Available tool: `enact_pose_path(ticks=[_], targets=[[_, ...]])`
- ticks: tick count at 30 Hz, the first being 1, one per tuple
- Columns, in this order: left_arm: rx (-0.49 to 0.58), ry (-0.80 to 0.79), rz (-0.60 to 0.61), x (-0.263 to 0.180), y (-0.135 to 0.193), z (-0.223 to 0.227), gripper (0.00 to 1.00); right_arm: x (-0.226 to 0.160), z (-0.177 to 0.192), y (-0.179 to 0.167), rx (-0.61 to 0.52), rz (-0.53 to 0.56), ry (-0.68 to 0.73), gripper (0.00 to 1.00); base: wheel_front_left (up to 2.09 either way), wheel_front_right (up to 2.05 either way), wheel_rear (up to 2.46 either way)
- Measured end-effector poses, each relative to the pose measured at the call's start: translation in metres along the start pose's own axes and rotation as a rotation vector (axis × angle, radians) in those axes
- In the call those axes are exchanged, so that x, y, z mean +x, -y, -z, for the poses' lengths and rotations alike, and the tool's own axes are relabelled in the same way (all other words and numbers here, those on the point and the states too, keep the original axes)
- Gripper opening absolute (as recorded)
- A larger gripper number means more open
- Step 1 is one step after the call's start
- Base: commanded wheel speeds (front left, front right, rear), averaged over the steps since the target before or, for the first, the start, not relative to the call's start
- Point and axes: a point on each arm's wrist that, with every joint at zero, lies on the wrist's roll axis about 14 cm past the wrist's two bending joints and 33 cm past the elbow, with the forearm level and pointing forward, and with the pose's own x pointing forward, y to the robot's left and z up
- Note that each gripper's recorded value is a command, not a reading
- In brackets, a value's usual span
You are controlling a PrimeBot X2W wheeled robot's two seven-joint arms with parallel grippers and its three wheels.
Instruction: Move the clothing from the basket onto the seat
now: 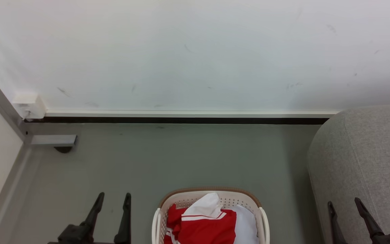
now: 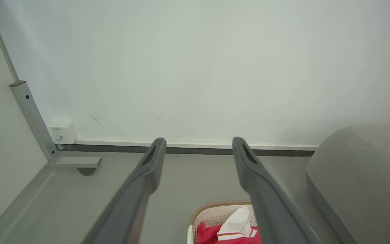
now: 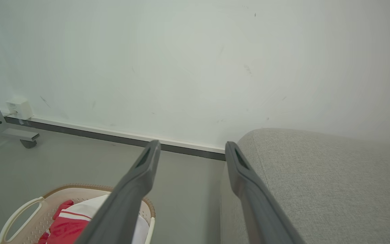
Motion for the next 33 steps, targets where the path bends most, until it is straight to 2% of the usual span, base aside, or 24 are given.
enact_pose_path(ticks=[24, 33], targets=[[-0.001, 0.002, 0.015, 0.002, 0.005, 0.000, 1.00, -0.005, -0.001, 0.006, -0.001, 0.020, 0.002, 1.00, 0.00, 0.00, 0.00], [-0.010, -0.017, 0.086, 0.020, 0.022, 0.007, 1.00, 0.004, 0.002, 0.012, 0.001, 0.035, -0.006, 1.00, 0.00, 0.00, 0.00]])
